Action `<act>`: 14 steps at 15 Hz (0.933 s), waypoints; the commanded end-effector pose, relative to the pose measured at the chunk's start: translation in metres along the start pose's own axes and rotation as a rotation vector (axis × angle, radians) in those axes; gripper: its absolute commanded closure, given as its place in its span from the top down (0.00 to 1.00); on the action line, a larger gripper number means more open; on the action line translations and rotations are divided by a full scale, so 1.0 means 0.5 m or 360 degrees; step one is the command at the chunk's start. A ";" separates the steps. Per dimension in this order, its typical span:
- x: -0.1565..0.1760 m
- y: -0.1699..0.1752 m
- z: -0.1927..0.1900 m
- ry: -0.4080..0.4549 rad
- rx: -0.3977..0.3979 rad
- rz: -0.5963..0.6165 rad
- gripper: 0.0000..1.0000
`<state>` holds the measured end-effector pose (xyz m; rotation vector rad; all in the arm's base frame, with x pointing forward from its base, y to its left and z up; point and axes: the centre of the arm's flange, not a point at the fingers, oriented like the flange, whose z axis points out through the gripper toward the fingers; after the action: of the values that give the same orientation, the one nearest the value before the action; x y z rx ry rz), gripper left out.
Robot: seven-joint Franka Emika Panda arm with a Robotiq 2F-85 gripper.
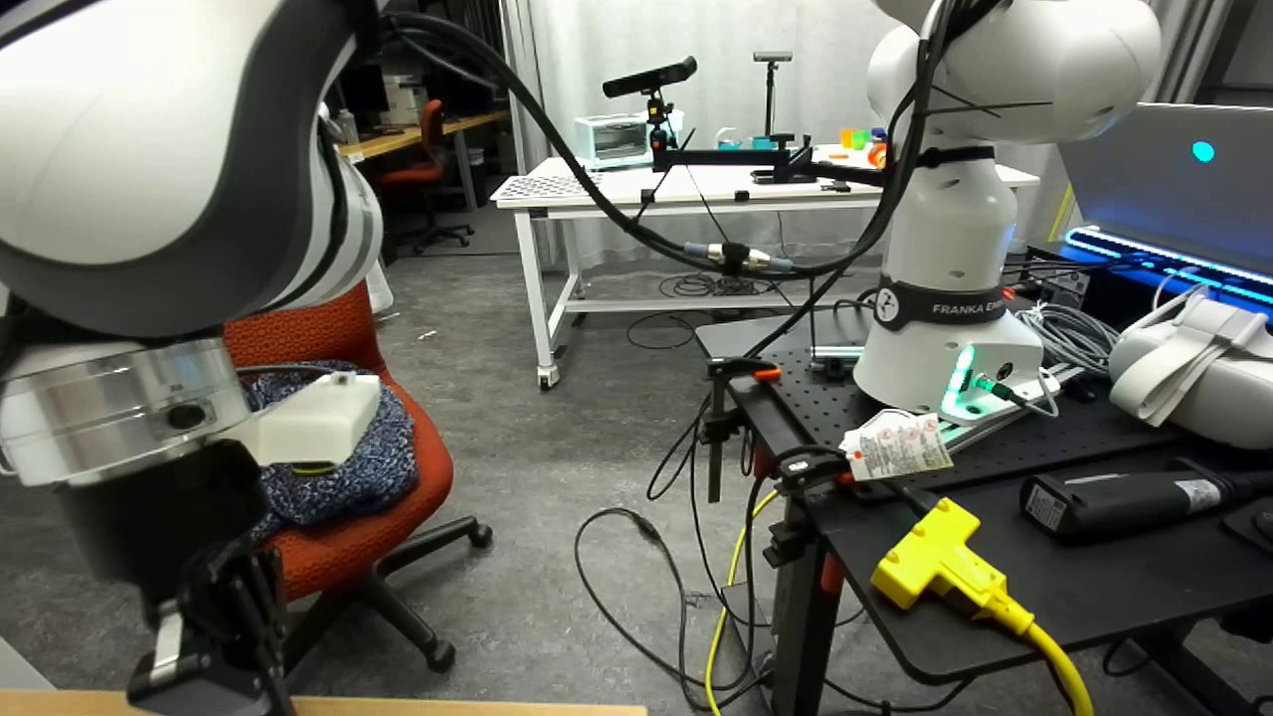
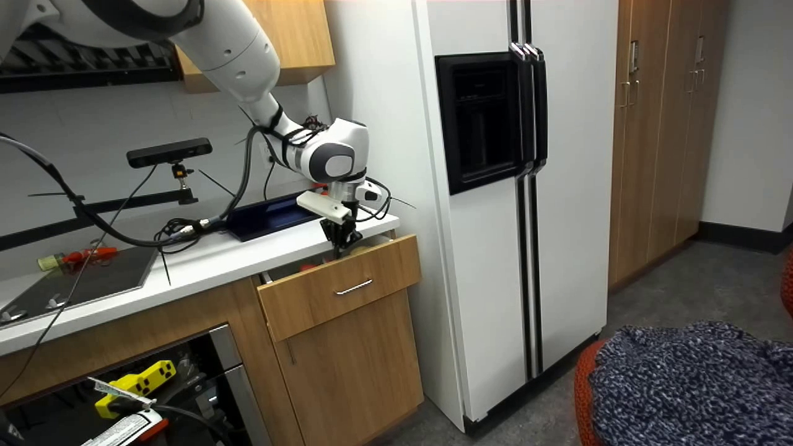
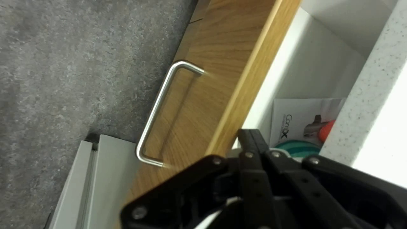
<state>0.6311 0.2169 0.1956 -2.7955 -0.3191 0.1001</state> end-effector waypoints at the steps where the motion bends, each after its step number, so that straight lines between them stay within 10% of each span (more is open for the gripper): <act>1: -0.022 0.042 -0.003 -0.0073 -0.0271 0.0076 0.00; 14: -0.090 0.136 -0.073 -0.0100 -0.0839 0.0423 0.00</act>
<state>0.6225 0.1426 0.1972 -3.2915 -0.0357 0.1552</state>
